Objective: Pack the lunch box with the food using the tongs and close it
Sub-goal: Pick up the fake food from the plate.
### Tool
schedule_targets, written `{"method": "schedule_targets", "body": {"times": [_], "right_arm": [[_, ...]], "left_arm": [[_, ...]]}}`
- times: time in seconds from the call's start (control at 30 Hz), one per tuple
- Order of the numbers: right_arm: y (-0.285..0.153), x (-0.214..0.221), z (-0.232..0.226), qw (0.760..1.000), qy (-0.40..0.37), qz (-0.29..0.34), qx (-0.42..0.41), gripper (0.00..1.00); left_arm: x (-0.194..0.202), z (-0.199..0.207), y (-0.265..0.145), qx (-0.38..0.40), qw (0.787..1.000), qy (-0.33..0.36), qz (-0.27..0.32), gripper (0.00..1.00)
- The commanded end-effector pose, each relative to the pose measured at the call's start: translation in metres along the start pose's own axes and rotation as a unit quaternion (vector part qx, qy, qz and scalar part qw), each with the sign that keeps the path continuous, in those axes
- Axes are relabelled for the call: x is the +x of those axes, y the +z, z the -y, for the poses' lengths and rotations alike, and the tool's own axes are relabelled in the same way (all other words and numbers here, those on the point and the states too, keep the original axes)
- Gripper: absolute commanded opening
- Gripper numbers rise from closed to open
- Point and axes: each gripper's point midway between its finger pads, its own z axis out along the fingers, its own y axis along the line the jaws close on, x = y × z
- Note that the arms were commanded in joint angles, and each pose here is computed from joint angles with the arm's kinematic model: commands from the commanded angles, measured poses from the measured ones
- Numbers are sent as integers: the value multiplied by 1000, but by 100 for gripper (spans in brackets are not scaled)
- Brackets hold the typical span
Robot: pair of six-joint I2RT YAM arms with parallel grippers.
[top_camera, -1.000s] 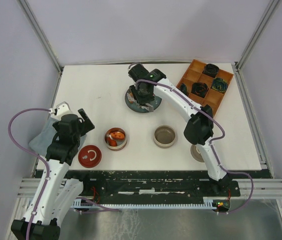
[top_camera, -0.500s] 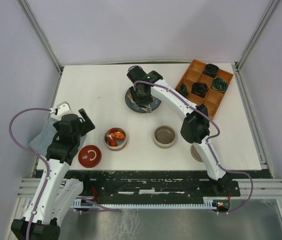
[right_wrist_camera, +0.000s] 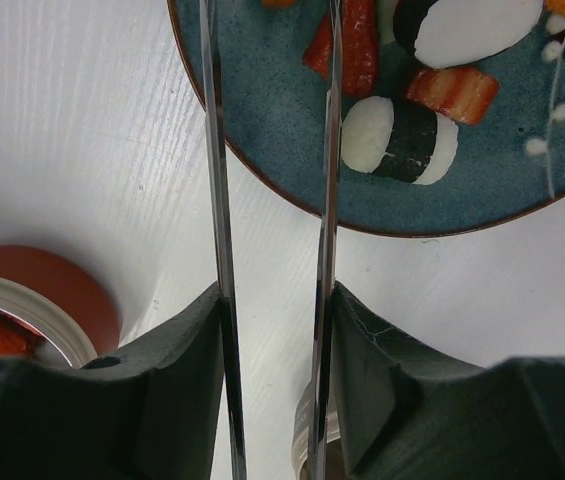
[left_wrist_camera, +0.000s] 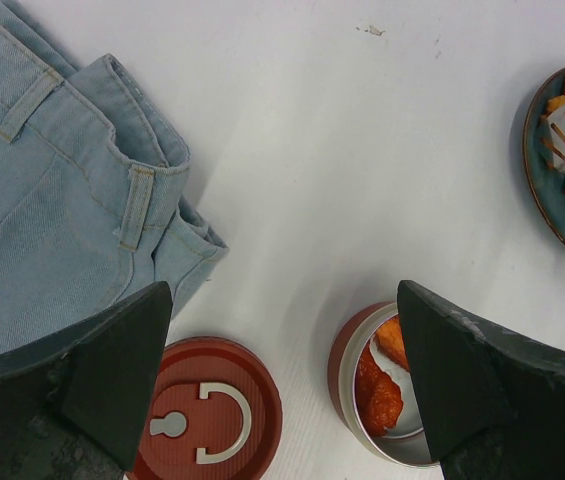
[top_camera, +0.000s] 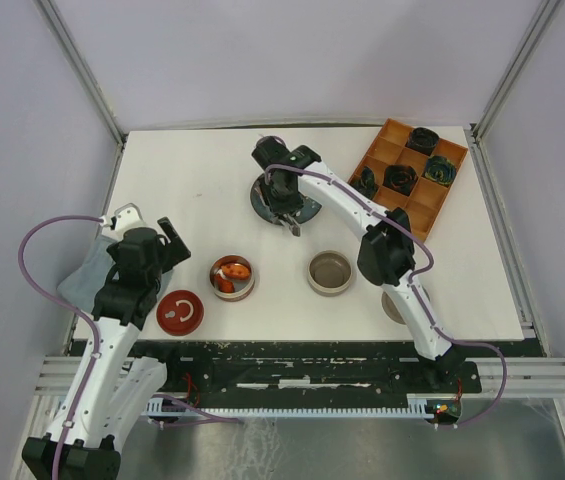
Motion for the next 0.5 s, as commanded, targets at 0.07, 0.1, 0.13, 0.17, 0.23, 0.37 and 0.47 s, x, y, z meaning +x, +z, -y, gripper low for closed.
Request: {"method": "schedule_targets", "body": {"times": [0.07,0.1,0.13,0.17,0.23,0.37,0.47], "right_arm": [[-14,-28,-5,998,27,47,-18,47],[-18,-29,-5,998,29,52,-18,46],[-21,-30,-4,998,29,56,-16,45],[-22,-31,-3,998,29,60,-13,44],[-27,-33,0,997,29,66,-9,42],[-36,-36,1,997,29,78,-11,40],[-42,-37,0,996,27,84,-17,40]], "left_arm": [[-11,6,1,9,1000,-11,18,100],[-10,6,1,10,1000,-10,17,100],[-10,6,1,9,1000,-10,17,100],[-10,6,1,9,1000,-10,17,100],[-11,6,1,9,1000,-10,18,100],[-11,5,1,9,1000,-11,19,100],[-11,5,1,9,1000,-10,18,100]]}}
